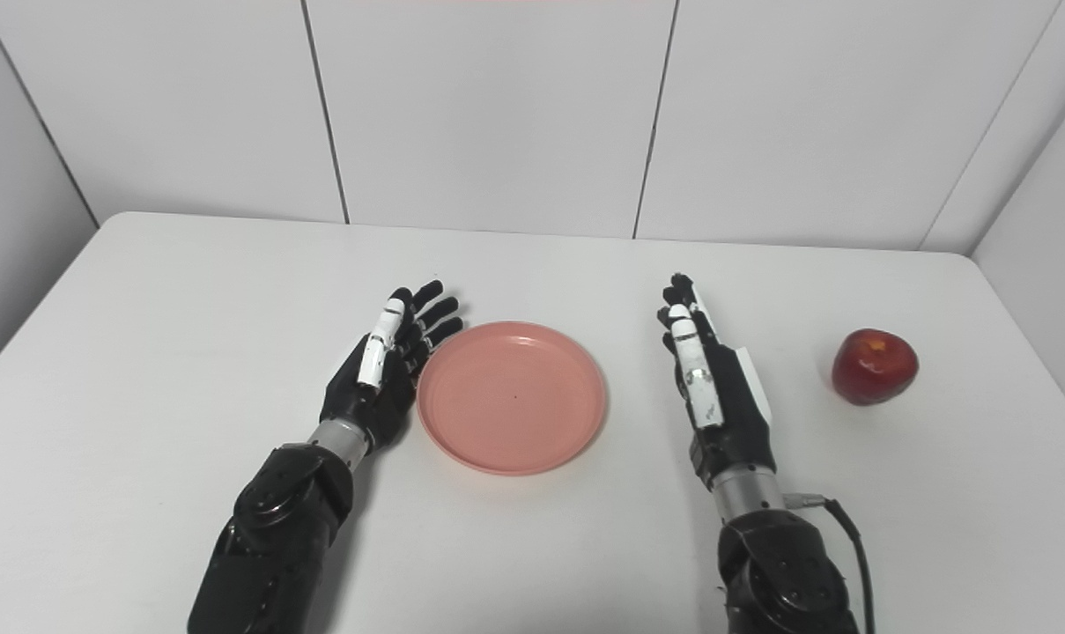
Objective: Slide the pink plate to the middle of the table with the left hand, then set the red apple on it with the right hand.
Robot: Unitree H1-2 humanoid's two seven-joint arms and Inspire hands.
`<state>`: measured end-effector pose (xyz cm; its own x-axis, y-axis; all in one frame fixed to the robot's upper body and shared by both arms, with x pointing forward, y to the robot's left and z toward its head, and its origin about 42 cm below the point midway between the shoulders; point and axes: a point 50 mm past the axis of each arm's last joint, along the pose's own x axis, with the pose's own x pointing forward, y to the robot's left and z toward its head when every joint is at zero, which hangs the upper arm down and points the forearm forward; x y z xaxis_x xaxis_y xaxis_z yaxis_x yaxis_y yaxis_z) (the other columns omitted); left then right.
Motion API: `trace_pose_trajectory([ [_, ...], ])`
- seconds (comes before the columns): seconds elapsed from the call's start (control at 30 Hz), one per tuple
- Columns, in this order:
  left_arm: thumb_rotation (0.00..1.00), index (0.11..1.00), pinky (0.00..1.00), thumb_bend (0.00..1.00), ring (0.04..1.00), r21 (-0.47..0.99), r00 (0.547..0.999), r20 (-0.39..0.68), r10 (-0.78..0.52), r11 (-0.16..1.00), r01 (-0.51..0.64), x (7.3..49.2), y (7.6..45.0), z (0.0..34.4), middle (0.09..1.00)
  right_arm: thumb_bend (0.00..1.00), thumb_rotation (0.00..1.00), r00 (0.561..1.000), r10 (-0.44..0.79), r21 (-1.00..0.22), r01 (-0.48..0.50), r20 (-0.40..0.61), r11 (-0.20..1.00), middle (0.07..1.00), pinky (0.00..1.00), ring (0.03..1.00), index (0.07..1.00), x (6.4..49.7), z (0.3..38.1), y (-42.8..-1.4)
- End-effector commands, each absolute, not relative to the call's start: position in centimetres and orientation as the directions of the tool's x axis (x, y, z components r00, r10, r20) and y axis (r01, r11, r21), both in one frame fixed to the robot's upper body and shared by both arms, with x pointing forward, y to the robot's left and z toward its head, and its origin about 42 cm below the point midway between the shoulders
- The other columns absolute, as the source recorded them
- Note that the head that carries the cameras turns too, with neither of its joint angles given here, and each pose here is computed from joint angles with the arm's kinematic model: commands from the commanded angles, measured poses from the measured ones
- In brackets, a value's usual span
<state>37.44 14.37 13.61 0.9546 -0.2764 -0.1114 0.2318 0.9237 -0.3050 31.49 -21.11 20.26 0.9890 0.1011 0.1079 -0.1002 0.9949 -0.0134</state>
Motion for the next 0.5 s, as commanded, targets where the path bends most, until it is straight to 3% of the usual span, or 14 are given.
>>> trace_pose_trajectory([
  [0.0,1.0,0.905,0.91,0.38,0.914,-0.311,0.953,-0.125,-0.276,0.923,0.226,37.5,14.4,13.0,0.917,0.34,1.0,0.976,0.093,-0.051,-0.084,0.196,0.995,0.966,1.0,0.958,0.972,32.2,22.9,-21.5],
  [0.07,1.0,0.907,0.91,0.38,0.918,-0.309,0.953,-0.126,-0.277,0.923,0.227,37.6,14.5,12.7,0.92,0.36,0.99,0.976,0.075,-0.102,-0.055,0.207,0.993,0.956,1.0,0.946,0.963,32.4,23.7,-21.9],
  [0.2,1.0,0.904,0.92,0.38,0.913,-0.308,0.952,-0.127,-0.278,0.923,0.229,37.7,14.9,12.3,0.916,0.49,0.88,0.97,0.043,-0.222,0.012,0.241,0.975,0.925,0.95,0.914,0.928,32.6,25.1,-22.3],
  [0.37,1.0,0.9,0.92,0.38,0.908,-0.334,0.955,-0.132,-0.264,0.919,0.208,37.9,15.8,11.8,0.91,0.55,0.82,0.957,0.003,-0.272,0.08,0.291,0.959,0.92,0.89,0.903,0.924,32.4,26.9,-22.8],
  [0.47,1.0,0.901,0.92,0.37,0.908,-0.343,0.955,-0.134,-0.263,0.917,0.205,38.1,16.4,11.5,0.912,0.64,0.81,0.947,-0.023,-0.295,0.123,0.32,0.947,0.908,0.84,0.887,0.919,32.5,27.6,-23.2],
])
